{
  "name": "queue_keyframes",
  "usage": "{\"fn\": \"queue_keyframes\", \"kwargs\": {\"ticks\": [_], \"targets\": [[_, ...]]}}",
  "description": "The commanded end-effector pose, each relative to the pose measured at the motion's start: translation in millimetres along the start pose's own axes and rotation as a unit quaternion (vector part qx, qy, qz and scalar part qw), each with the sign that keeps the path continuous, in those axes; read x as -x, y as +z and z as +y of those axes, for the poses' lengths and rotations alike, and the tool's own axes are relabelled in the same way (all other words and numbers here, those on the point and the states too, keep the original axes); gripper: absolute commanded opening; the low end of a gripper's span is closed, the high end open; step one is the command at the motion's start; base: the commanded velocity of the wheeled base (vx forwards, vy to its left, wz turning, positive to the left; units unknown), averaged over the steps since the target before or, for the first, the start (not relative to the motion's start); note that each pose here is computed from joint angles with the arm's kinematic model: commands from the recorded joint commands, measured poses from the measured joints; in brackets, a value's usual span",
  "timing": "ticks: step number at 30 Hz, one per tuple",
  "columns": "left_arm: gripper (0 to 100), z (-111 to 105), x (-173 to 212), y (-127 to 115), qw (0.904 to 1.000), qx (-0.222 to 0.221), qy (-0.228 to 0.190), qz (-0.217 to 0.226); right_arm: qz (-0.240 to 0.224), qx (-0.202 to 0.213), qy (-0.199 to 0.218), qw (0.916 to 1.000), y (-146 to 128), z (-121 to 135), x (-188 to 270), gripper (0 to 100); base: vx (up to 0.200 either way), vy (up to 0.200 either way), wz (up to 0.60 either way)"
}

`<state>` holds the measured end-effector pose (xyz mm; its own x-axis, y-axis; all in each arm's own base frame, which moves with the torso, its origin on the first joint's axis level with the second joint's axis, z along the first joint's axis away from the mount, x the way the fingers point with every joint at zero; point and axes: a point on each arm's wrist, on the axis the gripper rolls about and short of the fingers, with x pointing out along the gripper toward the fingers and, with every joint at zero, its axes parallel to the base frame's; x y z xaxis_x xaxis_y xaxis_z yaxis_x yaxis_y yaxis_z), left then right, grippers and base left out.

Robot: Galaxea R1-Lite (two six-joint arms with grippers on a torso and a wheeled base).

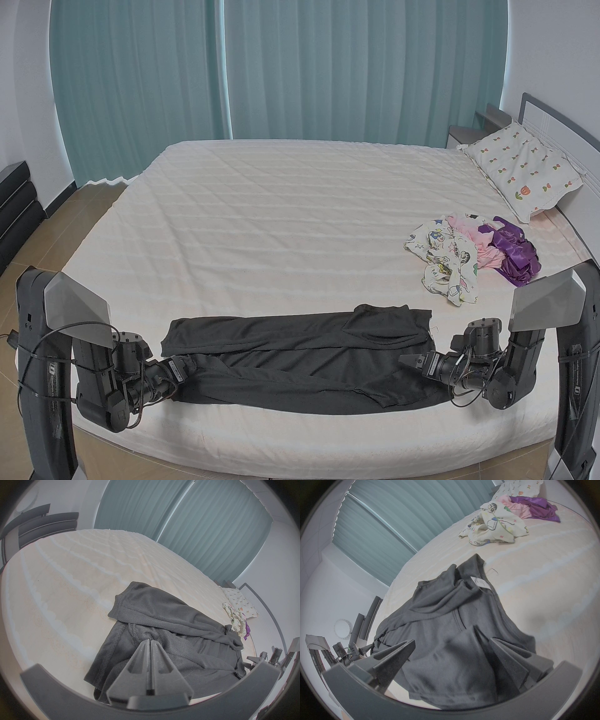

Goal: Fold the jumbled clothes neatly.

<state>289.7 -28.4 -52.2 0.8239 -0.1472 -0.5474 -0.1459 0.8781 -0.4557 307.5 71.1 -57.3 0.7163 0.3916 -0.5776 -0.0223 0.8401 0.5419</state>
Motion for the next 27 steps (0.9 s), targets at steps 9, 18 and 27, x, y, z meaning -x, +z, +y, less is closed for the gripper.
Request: {"fn": "queue_keyframes", "kwargs": {"ticks": [9,18,27], "targets": [[0,3,0,0,1.0,0.003,0.004,0.0,0.025,0.019,0.011,0.9995,-1,0,-7,100,0.0,0.0,0.0],[0,5,0,1,1.0,0.006,0.007,0.0,0.031,0.022,0.01,0.9992,-4,0,-9,0,0.0,0.0,0.0],[0,5,0,1,1.0,0.006,0.007,-0.001,0.022,0.02,0.012,0.9995,1,1,-7,0,0.0,0.0,0.0]]}}
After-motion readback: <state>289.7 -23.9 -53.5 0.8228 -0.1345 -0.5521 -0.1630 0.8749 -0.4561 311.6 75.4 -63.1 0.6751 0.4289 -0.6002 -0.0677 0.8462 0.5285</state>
